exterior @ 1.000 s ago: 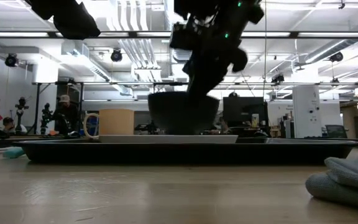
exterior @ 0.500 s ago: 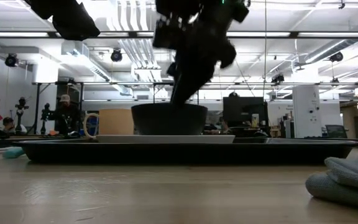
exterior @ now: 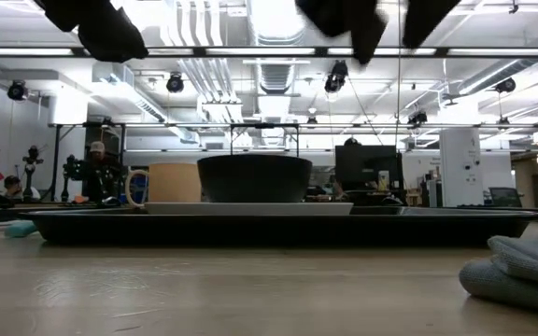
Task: Set up tray
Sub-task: Put the grey napkin on the black serving tray to the right of the white plate
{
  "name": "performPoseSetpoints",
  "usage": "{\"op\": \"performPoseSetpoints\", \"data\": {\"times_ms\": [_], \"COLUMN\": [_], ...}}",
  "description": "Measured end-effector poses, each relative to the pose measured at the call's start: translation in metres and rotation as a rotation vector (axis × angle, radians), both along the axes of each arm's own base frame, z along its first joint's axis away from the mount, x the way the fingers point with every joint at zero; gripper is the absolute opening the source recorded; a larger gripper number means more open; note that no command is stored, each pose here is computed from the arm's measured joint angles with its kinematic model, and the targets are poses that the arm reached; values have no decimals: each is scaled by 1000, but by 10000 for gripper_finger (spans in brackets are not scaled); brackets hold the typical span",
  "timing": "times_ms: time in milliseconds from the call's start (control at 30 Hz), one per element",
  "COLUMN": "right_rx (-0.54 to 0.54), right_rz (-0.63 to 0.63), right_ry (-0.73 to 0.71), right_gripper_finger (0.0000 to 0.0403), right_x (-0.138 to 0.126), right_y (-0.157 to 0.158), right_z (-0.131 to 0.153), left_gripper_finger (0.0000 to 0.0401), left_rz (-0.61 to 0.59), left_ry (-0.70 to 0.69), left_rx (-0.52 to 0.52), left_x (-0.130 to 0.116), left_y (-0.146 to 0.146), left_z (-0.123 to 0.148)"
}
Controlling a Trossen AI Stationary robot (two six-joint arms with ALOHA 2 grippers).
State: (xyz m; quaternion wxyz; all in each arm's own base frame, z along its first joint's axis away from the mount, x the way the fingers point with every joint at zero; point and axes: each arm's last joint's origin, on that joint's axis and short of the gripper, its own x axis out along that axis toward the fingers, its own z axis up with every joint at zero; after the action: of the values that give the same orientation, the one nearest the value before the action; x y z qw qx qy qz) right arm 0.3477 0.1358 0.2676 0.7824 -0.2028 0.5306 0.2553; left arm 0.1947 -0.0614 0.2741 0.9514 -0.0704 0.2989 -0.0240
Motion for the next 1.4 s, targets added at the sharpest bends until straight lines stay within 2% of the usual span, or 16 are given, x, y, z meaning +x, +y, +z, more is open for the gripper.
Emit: {"op": "performPoseSetpoints", "data": {"times_ms": [67,133,267,333,400,500,533,667,767,867,1000,1100,1200,1400], "right_rx": [5,4,28,80,121,156,169,208,242,230,131,61,30,-43], "right_rz": [32,-33,-375,-508,-559,-545,-506,-213,58,314,608,757,855,989], "right_ry": [-32,-77,-160,-167,-170,-147,-125,-39,-10,-70,-185,-285,-357,-378], "right_gripper_finger": [164,164,164,164,164,164,164,164,161,155,146,141,137,136], "right_x": [-7,-10,-10,-11,-13,-20,-23,-32,-34,-34,-38,-38,-37,-37], "right_y": [19,35,50,55,64,81,86,103,109,111,117,122,124,119], "right_z": [4,5,4,5,4,-1,-1,-5,-7,-5,-5,-4,-2,-13], "left_gripper_finger": [89,89,89,89,89,89,89,89,89,89,89,89,89,89], "left_rz": [11,28,59,68,78,85,88,90,84,69,49,54,54,54], "left_ry": [9,17,19,19,21,22,23,24,24,22,20,21,21,21], "left_rx": [-13,-36,-80,-94,-108,-118,-122,-124,-114,-93,-64,-71,-72,-72], "left_x": [0,-1,-1,0,-1,0,-1,-1,-1,-1,-1,-1,-1,-1], "left_y": [0,0,0,0,0,0,0,0,0,0,0,0,0,0], "left_z": [-1,-1,-1,-1,-1,-1,-1,-1,-2,-2,-2,-2,-2,-2]}}
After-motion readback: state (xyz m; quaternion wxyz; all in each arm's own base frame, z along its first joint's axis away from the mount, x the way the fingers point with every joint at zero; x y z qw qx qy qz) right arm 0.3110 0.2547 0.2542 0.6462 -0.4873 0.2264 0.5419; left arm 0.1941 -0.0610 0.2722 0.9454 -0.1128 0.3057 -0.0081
